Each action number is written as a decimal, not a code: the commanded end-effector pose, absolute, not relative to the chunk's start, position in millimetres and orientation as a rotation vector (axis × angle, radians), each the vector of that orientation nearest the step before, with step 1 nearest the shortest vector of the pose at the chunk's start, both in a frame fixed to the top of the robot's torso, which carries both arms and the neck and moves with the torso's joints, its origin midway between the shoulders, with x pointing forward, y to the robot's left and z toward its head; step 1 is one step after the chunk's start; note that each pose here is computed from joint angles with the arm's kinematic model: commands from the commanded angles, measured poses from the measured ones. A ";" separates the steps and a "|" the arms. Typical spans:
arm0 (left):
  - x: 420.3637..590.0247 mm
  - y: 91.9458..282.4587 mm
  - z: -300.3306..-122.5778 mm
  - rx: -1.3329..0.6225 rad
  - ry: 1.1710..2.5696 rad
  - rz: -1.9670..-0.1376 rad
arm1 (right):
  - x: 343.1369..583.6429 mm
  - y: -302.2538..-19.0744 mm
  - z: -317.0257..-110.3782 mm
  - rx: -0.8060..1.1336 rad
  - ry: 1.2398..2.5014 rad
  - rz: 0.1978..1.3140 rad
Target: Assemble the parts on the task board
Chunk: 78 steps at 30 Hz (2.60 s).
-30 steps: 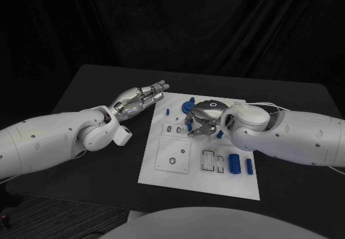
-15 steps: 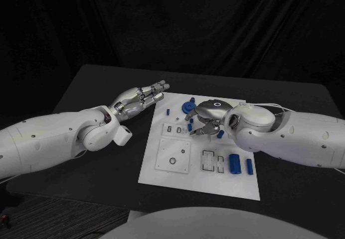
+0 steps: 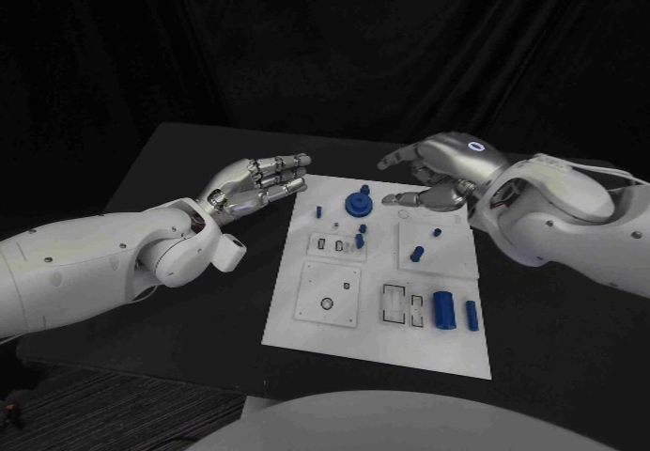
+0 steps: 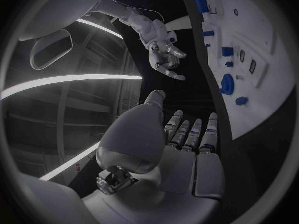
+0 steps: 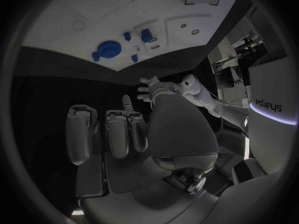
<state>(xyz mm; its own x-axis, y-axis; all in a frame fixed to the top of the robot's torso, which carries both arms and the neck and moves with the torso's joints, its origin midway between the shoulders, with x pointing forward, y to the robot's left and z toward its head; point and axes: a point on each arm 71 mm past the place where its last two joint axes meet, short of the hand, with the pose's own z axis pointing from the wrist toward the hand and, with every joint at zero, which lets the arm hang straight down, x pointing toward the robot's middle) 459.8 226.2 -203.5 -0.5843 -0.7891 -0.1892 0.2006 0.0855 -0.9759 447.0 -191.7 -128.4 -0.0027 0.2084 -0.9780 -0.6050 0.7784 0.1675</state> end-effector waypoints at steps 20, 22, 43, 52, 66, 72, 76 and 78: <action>495.6 202.7 -166.1 -0.216 1.848 -1.009 | 449.3 -252.7 -115.1 -0.181 1.371 0.638; 498.6 200.7 -170.5 -0.201 1.924 -0.914 | 450.4 -253.9 -117.8 -0.178 1.373 0.634; 504.4 142.1 -178.4 -0.007 2.273 -0.348 | 446.2 -263.8 -153.8 -0.129 1.454 0.602; 505.2 131.9 -181.6 0.028 2.324 -0.266 | 444.8 -260.6 -165.5 -0.124 1.473 0.608; 502.1 132.9 -191.2 0.029 2.348 -0.259 | 442.6 -259.7 -173.8 -0.127 1.474 0.620; 499.2 133.9 -198.8 0.024 2.358 -0.273 | 442.3 -262.5 -175.0 -0.124 1.475 0.615; 496.9 133.0 -204.5 0.031 2.372 -0.281 | 442.7 -263.0 -176.5 -0.124 1.477 0.614; 495.8 132.5 -207.6 0.033 2.379 -0.284 | 442.7 -263.5 -177.5 -0.123 1.479 0.613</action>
<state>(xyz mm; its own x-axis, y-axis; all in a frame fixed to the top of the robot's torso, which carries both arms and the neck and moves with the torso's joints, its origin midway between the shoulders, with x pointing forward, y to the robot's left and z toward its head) 497.3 135.4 -206.1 -0.7264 -0.0698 -0.6837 0.0828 0.9787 -0.1879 443.0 -262.7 -177.6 -0.0447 0.2996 -0.9530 -0.4528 0.8443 0.2867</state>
